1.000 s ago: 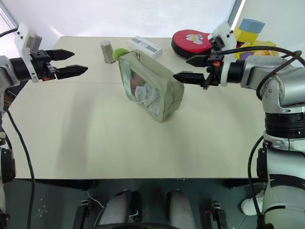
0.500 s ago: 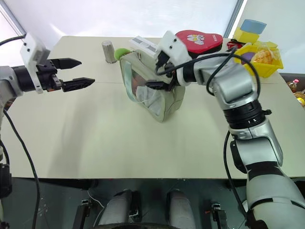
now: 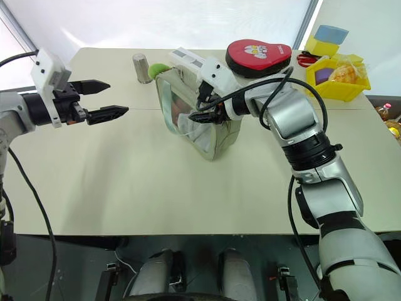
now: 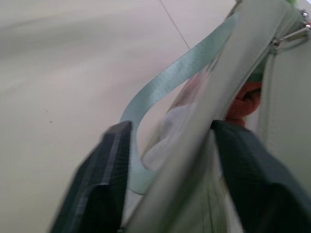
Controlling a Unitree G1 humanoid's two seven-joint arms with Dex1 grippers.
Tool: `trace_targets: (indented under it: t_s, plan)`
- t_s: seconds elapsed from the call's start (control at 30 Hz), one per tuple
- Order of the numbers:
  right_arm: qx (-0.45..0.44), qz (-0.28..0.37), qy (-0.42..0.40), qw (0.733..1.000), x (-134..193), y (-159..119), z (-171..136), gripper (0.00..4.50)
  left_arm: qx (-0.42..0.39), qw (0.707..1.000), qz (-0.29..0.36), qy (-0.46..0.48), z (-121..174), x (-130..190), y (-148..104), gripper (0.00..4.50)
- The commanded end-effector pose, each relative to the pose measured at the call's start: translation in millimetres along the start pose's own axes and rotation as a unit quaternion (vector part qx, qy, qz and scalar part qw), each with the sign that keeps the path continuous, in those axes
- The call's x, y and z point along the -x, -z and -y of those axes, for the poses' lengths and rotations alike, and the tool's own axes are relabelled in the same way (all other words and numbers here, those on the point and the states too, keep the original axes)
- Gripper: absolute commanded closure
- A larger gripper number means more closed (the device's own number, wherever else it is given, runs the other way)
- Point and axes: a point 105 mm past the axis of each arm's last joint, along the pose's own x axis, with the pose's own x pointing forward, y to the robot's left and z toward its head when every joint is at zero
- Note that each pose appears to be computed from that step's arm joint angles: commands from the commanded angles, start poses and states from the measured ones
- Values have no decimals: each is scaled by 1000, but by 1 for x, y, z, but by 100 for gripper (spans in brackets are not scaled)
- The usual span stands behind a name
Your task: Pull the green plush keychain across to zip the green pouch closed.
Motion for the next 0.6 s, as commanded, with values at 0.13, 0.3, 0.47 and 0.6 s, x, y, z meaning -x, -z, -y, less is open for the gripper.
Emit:
trace_targets:
  t_s: [0.13,0.3,0.47,0.6]
  plan:
    - [171,33,37,984,17,-15,21,379,-29,999,14,-22,-9,7,-11,0]
    - [234,77,-6,969,42,-15,26,379,-32,999,8,-30,-14,14,-10,0]
    - [226,121,-42,966,49,-13,23,379,-32,999,8,-32,-15,15,-9,0]
    - [196,113,-51,973,41,5,21,379,-32,999,10,-26,-11,12,-9,0]
